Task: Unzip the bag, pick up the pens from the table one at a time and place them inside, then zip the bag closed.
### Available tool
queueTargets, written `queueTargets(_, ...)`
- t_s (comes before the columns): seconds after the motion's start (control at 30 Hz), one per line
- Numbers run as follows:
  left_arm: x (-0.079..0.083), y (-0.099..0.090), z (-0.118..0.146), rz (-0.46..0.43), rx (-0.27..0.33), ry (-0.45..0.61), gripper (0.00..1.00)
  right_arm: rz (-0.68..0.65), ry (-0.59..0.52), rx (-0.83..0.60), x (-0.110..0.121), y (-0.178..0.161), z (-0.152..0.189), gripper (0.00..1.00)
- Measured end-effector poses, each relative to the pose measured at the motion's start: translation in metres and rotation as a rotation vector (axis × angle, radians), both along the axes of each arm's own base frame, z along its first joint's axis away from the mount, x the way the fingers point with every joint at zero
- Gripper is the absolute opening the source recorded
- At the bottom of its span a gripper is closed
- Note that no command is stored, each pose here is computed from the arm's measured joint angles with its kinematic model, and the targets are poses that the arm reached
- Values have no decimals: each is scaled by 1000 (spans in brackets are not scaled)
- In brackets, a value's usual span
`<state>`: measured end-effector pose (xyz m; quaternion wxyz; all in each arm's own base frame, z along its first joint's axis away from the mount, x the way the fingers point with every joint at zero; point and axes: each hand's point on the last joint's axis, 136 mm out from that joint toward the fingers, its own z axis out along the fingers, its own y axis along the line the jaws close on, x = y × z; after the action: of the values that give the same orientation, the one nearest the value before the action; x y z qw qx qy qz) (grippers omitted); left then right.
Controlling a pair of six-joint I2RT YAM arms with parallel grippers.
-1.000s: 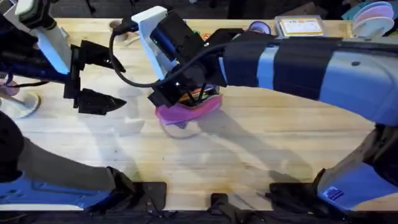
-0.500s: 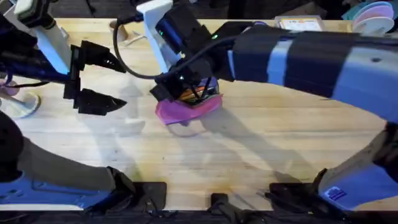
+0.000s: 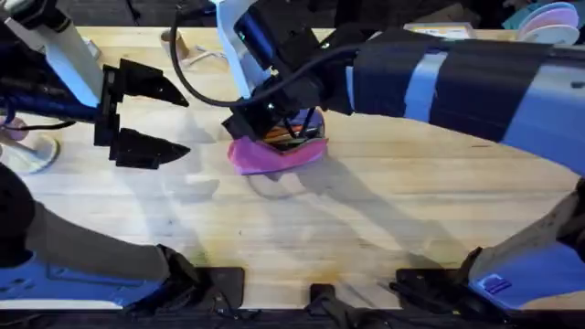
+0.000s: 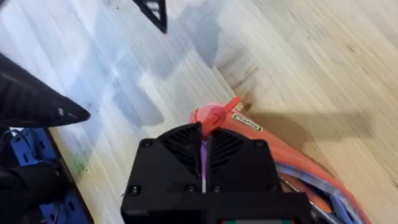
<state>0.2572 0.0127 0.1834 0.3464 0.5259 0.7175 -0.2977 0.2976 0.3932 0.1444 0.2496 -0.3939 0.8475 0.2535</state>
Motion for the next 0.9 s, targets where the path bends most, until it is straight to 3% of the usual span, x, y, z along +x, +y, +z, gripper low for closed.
queueTargets(0.33, 2, -5, -40, -17, -78, 112, 995, -8, -9, -4, 2, -1, 0, 31)
queueTargets(0.53, 16, -27, -52, -128, -22, 37, 995, -20, -22, -12, 5, -2, 0, 30)
queueTargets(0.67, 25, -37, -58, -150, 5, 16, 995, -21, -22, -12, 5, -2, 0, 30)
queueTargets(0.9, 20, -58, -75, -176, -17, 101, 995, -25, -26, -15, 6, -3, 0, 31)
